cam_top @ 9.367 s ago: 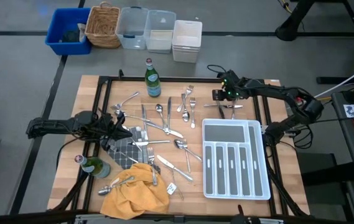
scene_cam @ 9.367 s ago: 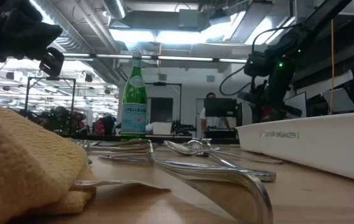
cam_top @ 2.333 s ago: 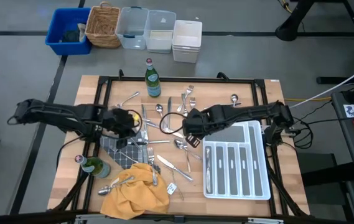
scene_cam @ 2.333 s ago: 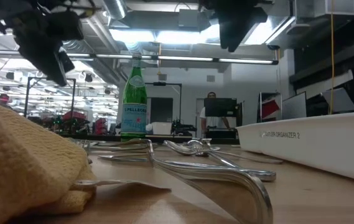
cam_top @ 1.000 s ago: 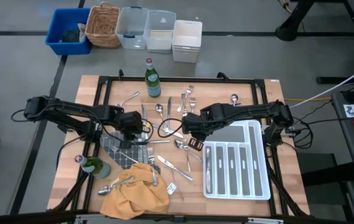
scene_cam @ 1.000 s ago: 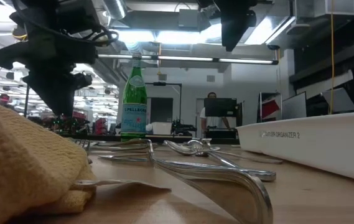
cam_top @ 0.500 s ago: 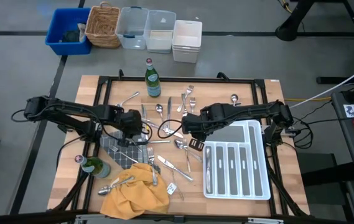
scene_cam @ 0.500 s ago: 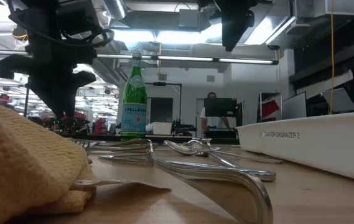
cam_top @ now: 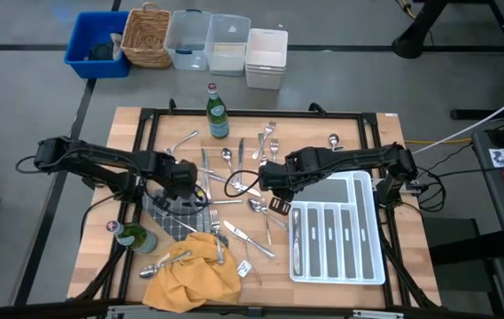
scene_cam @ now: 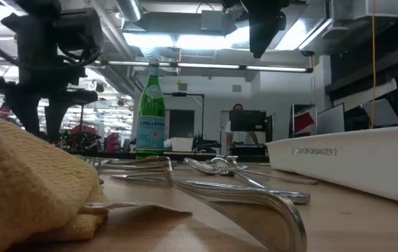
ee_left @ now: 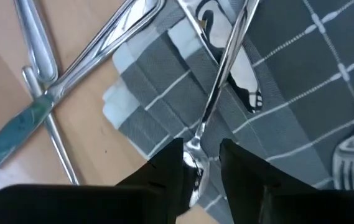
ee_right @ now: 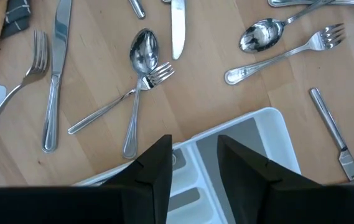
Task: Sort silverware
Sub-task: Put the silver spoon into the white utensil tray
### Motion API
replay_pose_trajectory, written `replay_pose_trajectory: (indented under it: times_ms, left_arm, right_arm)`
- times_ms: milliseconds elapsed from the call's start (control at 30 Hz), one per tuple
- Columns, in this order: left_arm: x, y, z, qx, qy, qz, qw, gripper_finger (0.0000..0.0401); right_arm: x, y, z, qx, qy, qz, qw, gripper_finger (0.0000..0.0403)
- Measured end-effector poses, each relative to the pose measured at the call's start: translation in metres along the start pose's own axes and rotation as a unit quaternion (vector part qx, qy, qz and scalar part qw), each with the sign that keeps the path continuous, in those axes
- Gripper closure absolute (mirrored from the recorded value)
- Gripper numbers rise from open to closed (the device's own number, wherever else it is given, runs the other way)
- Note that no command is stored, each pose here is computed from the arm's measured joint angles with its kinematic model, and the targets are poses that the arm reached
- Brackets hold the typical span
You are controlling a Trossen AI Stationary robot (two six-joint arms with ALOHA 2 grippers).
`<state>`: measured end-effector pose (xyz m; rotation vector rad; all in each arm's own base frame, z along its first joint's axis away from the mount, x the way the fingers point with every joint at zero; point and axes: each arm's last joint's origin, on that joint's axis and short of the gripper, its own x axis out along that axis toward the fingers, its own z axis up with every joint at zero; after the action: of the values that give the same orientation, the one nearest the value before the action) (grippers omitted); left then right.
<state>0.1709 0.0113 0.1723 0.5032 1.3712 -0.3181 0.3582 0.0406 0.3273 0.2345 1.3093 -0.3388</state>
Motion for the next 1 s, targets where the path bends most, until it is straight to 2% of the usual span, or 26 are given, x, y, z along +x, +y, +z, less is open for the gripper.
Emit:
replay_pose_trajectory:
  times_ms: [367,600,700,900,1000]
  left_arm:
    - [0.021,0.0,0.002,0.037,0.01,-0.008,0.999,0.0306]
    - [0.039,0.001,0.007,0.049,0.044,-0.033,0.997,0.0306]
    - [0.041,0.002,0.007,0.049,0.049,-0.035,0.997,0.0322]
    - [0.033,0.004,0.009,0.037,0.036,-0.021,0.998,0.0389]
    - [0.025,0.008,0.013,0.027,0.021,-0.005,0.999,0.0391]
  right_arm:
    - [0.0,0.0,0.001,0.001,-0.003,0.001,1.0,0.0274]
    - [0.0,0.001,0.003,0.003,-0.014,0.007,1.0,0.0275]
    - [0.0,0.002,0.003,0.003,-0.015,0.007,1.0,0.0275]
    - [0.0,0.002,0.003,0.003,-0.015,0.007,1.0,0.0274]
    - [0.0,0.001,0.003,0.003,-0.013,0.006,1.0,0.0274]
